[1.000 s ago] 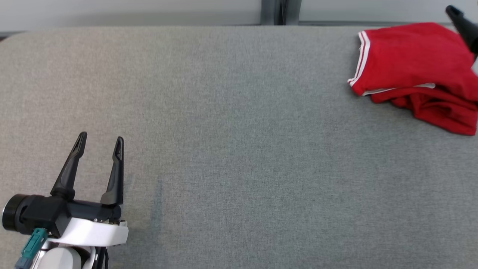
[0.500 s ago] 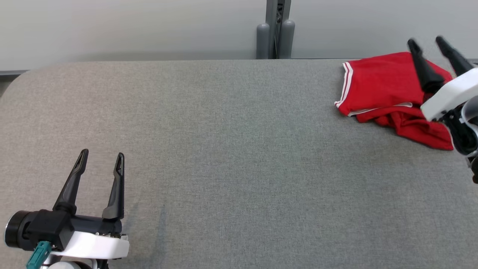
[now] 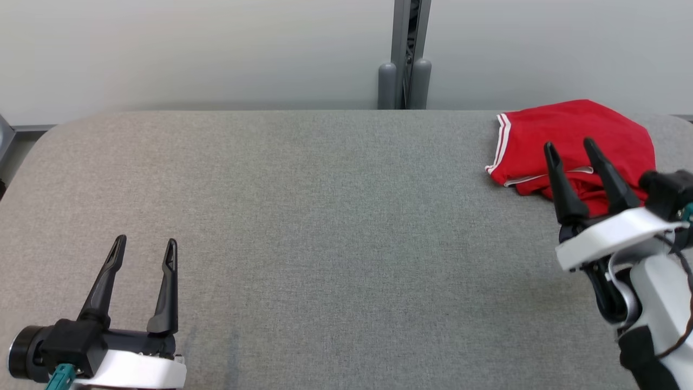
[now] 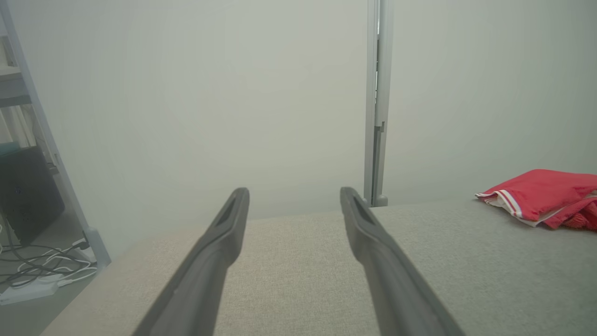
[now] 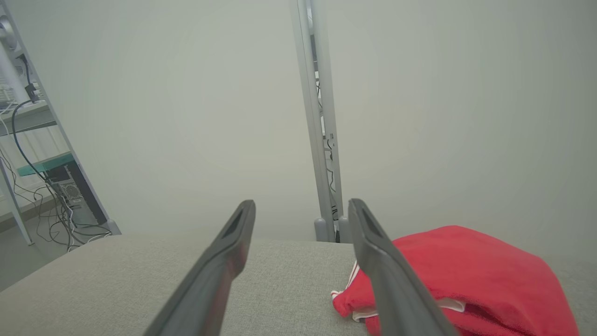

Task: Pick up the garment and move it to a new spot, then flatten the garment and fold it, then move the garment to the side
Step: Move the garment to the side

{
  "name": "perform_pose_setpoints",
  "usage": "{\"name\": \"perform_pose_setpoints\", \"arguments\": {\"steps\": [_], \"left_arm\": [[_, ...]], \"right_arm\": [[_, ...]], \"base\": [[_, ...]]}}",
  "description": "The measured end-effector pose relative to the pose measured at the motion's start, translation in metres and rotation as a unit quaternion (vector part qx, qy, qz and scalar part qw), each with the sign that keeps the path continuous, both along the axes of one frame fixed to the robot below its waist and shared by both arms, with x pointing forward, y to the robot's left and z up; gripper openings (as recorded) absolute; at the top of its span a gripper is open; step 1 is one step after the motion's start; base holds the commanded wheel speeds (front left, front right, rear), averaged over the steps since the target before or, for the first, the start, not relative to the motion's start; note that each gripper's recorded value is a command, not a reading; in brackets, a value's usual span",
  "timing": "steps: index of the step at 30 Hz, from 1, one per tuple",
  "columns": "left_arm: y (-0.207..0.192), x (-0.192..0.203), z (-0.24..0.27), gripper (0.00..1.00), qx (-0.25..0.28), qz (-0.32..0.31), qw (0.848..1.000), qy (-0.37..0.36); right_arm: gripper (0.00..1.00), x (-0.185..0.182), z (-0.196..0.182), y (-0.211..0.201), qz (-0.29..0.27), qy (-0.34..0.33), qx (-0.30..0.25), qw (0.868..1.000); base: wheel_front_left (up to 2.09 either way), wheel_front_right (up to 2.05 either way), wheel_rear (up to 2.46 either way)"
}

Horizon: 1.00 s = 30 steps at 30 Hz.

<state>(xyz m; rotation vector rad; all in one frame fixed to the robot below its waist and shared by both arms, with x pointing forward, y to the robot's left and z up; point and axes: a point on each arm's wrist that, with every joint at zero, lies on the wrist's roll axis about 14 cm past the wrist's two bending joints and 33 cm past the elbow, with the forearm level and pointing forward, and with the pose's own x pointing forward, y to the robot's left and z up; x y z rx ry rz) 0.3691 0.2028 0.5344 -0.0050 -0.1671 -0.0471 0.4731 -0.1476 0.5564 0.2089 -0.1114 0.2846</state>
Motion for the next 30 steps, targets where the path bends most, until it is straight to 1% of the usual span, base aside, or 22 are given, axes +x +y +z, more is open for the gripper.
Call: {"name": "perform_pose_setpoints", "arguments": {"steps": [7,10,13,16,19,26,30], "left_arm": [[0.007,-0.013,0.001,1.00,-0.005,0.015,1.000,-0.002],[0.010,-0.019,-0.001,1.00,-0.008,0.023,1.000,0.001],[0.013,-0.025,-0.003,1.00,-0.009,0.029,1.000,0.004],[0.018,-0.031,-0.005,1.00,-0.010,0.037,0.999,0.006],[0.023,-0.037,-0.008,1.00,-0.011,0.046,0.999,0.011],[0.031,-0.049,-0.028,1.00,-0.015,0.060,0.997,0.041],[0.031,-0.051,-0.038,1.00,-0.015,0.059,0.997,0.057]], "right_arm": [[1.00,-0.029,-0.002,0.003,-0.017,-0.018,0.005,1.000],[1.00,-0.041,-0.008,0.005,-0.021,-0.018,-0.006,1.000],[1.00,-0.051,-0.012,0.005,-0.031,-0.016,0.004,0.999],[1.00,-0.060,-0.018,0.001,-0.042,-0.015,-0.010,0.999],[1.00,-0.069,-0.026,-0.001,-0.052,-0.005,-0.008,0.999],[1.00,-0.088,-0.049,0.004,-0.052,0.028,-0.031,0.998],[1.00,-0.092,-0.046,0.006,-0.052,0.023,-0.039,0.998]], "base": [[0.00,0.00,0.00],[0.00,0.00,0.00],[0.00,0.00,0.00],[0.00,0.00,0.00],[0.00,0.00,0.00],[0.00,0.00,0.00],[0.00,0.00,0.00]]}}
